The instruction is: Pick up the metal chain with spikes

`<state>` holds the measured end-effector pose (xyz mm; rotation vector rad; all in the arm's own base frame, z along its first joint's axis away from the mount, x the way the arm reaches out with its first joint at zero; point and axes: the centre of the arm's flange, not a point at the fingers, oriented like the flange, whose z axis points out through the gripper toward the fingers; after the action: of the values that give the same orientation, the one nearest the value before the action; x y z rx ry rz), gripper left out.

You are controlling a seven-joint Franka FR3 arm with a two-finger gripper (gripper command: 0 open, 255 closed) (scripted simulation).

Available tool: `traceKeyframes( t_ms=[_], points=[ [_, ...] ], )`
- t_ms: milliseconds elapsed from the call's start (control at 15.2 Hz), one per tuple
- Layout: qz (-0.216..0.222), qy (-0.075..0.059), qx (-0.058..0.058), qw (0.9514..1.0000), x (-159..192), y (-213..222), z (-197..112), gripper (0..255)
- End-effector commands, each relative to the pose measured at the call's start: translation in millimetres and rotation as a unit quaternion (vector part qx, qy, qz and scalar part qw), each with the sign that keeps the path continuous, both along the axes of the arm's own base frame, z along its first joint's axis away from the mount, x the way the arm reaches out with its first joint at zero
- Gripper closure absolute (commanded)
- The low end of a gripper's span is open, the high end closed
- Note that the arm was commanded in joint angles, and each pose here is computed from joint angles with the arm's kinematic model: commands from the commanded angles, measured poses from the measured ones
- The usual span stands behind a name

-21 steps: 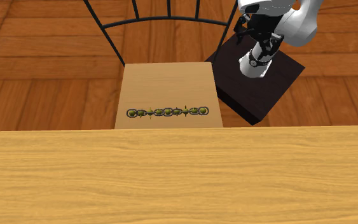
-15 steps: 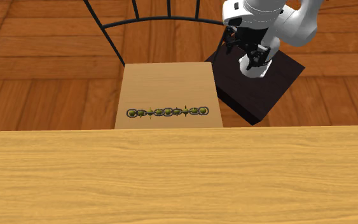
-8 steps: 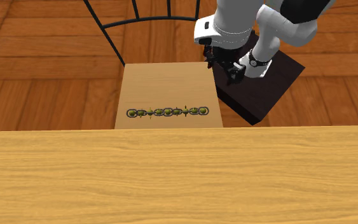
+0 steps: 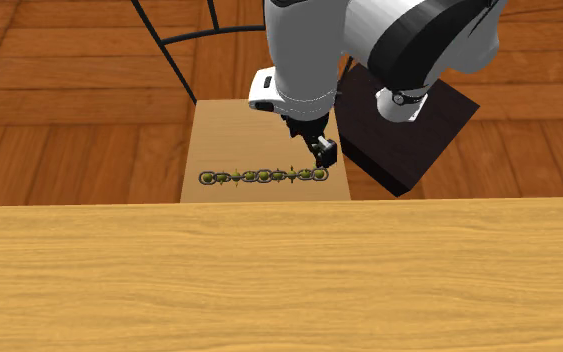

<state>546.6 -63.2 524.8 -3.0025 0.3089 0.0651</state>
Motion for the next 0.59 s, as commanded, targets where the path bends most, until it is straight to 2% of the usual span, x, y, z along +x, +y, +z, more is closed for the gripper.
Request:
traceKeyframes(
  t_ms=[0, 264, 528],
  points=[
    [-0.008, 0.001, 0.003, 1.0000, 25.2, -10.9, -6.4, 0],
    [-0.022, 0.001, 0.009, 0.9997, 71.1, -23.6, -14.6, 0],
    [-0.022, 0.001, 0.009, 0.9997, 71.1, -23.6, -35.7, 0]
  ],
)
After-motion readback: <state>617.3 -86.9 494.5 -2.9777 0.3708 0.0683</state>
